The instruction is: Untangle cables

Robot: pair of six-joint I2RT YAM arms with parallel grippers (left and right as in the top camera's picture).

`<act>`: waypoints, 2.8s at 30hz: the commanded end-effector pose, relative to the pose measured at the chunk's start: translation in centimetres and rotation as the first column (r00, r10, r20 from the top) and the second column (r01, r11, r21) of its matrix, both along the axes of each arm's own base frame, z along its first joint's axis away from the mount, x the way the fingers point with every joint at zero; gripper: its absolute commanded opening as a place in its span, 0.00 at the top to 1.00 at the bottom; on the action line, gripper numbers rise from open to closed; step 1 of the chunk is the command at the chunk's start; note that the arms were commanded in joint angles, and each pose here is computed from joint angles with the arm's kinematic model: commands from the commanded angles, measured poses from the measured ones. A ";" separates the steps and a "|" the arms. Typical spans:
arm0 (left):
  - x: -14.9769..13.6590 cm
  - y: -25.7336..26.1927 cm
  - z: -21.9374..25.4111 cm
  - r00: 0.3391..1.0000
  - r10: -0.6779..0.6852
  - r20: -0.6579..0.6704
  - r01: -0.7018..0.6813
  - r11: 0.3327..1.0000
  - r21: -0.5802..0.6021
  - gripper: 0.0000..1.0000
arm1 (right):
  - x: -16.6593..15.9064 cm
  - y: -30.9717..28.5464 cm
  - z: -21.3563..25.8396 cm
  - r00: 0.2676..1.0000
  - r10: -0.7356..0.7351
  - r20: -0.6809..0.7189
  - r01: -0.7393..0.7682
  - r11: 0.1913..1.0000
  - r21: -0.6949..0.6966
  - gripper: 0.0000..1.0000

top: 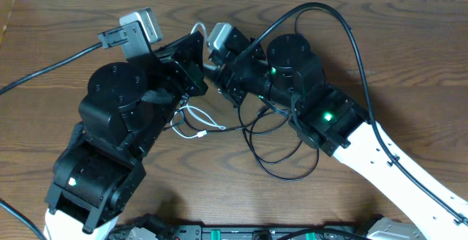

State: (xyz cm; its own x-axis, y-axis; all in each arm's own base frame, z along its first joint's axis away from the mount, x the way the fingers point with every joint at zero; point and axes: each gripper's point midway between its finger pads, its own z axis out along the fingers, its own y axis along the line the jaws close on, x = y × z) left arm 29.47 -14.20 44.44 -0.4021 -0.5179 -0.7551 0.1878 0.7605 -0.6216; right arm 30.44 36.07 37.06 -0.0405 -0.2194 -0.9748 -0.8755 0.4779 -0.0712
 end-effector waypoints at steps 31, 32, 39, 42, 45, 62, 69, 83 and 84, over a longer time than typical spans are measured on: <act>-0.6 8.1 -6.2 0.939 0.334 -0.087 -0.250 0.833 0.493 0.05 | 6.6 -39.2 12.0 0.270 -0.954 0.127 0.926 0.293 0.237 0.99; -0.5 8.1 -6.5 0.938 0.334 -0.096 -0.244 0.830 0.501 0.05 | 6.0 -41.4 12.3 0.215 -0.968 0.130 0.939 0.242 0.246 0.99; -0.1 7.8 -9.1 0.925 0.338 -0.174 -0.187 0.803 0.566 0.05 | 3.4 -53.8 9.8 -0.105 -0.990 0.098 0.982 -0.088 0.169 0.99; -0.1 7.6 -10.0 0.920 0.331 -0.208 -0.154 0.797 0.584 0.05 | 2.9 -58.1 7.4 -0.214 -0.977 -0.006 0.966 -0.213 0.147 0.99; -0.6 6.1 -11.0 0.938 0.229 -0.259 -0.030 0.800 0.599 0.05 | 3.1 -61.2 4.8 -0.246 -0.954 -0.170 0.951 -0.272 0.151 0.99; -3.6 4.5 -14.1 0.897 0.088 -0.433 0.198 0.796 0.572 0.05 | -1.1 -71.5 -22.7 -0.522 -0.494 -0.695 0.853 -0.326 -0.408 0.96; -4.0 3.8 -14.4 0.892 0.024 -0.450 0.272 0.767 0.580 0.05 | -3.6 -71.0 -30.0 -0.627 -0.346 -0.698 0.778 -0.258 -0.572 0.02; -3.8 3.6 -14.8 0.887 0.024 -0.462 0.281 0.765 0.580 0.05 | 7.7 -56.6 -28.9 -0.145 -0.577 -0.804 0.830 0.371 -0.416 0.01; -3.8 3.6 -14.8 0.887 0.023 -0.461 0.281 0.765 0.579 0.05 | 8.3 -55.4 -29.4 -0.140 -0.630 -0.764 0.796 0.387 -0.465 0.01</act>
